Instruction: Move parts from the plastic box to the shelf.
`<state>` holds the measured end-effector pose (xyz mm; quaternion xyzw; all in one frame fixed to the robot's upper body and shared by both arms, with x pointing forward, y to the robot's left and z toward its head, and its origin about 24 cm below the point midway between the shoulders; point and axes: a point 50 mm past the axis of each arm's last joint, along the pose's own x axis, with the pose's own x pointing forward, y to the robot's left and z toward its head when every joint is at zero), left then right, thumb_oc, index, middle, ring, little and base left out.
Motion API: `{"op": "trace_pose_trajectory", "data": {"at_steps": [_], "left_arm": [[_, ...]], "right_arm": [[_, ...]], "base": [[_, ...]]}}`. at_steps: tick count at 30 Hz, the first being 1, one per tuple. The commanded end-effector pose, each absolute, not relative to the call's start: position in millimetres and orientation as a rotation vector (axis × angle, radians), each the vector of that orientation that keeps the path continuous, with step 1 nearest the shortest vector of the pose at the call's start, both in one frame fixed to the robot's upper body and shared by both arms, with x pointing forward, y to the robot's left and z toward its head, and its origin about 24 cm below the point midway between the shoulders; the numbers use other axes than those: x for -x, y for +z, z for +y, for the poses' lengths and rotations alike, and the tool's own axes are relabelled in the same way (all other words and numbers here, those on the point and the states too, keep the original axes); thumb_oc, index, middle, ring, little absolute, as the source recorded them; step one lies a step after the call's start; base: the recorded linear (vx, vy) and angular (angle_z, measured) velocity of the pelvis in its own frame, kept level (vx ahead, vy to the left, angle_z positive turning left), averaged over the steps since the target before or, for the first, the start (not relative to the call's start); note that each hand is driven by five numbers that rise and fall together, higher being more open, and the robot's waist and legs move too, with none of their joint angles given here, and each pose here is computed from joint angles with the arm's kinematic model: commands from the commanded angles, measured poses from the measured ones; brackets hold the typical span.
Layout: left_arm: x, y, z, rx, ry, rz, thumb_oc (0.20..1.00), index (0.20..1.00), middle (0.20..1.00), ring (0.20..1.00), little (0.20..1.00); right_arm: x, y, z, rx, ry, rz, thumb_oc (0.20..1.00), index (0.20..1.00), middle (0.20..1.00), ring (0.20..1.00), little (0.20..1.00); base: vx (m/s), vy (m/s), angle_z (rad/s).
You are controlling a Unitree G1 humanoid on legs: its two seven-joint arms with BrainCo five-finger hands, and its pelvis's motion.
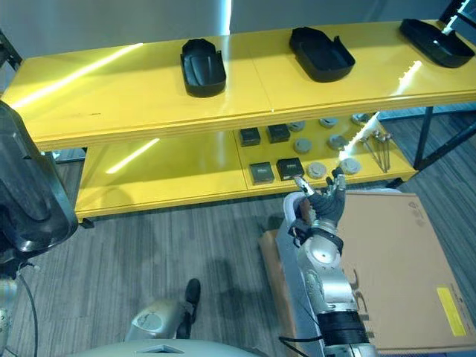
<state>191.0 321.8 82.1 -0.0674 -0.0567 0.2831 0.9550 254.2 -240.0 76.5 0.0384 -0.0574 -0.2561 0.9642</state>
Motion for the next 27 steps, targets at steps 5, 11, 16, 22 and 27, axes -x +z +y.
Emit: {"op": "trace_pose_trajectory", "data": {"at_steps": [5, 11, 16, 22, 27], "left_arm": [[-202.7, 122.9, 320.0, 0.112, 0.533, -0.307, 0.2, 0.2, 0.2, 0.2, 0.2], [-216.2, 115.2, 301.6, 0.128, 0.501, -0.276, 0.2, 0.2, 0.2, 0.2, 0.2], [-212.6, 104.8, 291.6, 0.152, 0.494, -0.245, 0.2, 0.2, 0.2, 0.2, 0.2], [-211.6, 96.5, 285.0, 0.213, 0.476, -0.195, 0.2, 0.2, 0.2, 0.2, 0.2], [-210.6, 92.4, 283.2, 0.218, 0.464, -0.171, 0.2, 0.2, 0.2, 0.2, 0.2]], "right_arm": [[-242.5, 76.7, -246.0, -0.089, -0.533, -0.163, 1.0, 1.0, 1.0, 1.0, 1.0], [-237.3, 73.5, -266.8, -0.114, -0.51, -0.144, 1.0, 1.0, 1.0, 1.0, 1.0], [-235.7, 72.1, -274.0, -0.113, -0.497, -0.115, 1.0, 1.0, 1.0, 1.0, 1.0], [-238.9, 70.6, -277.1, -0.096, -0.494, -0.101, 1.0, 1.0, 1.0, 1.0, 1.0], [-238.3, 71.3, -279.3, -0.08, -0.502, -0.093, 1.0, 1.0, 1.0, 1.0, 1.0]], "base": [[0.17, 0.186, 0.39], [0.16, -0.206, 0.43], [0.24, -0.188, 0.91], [0.17, -0.13, 0.01], [0.11, -0.108, 0.21]]}}
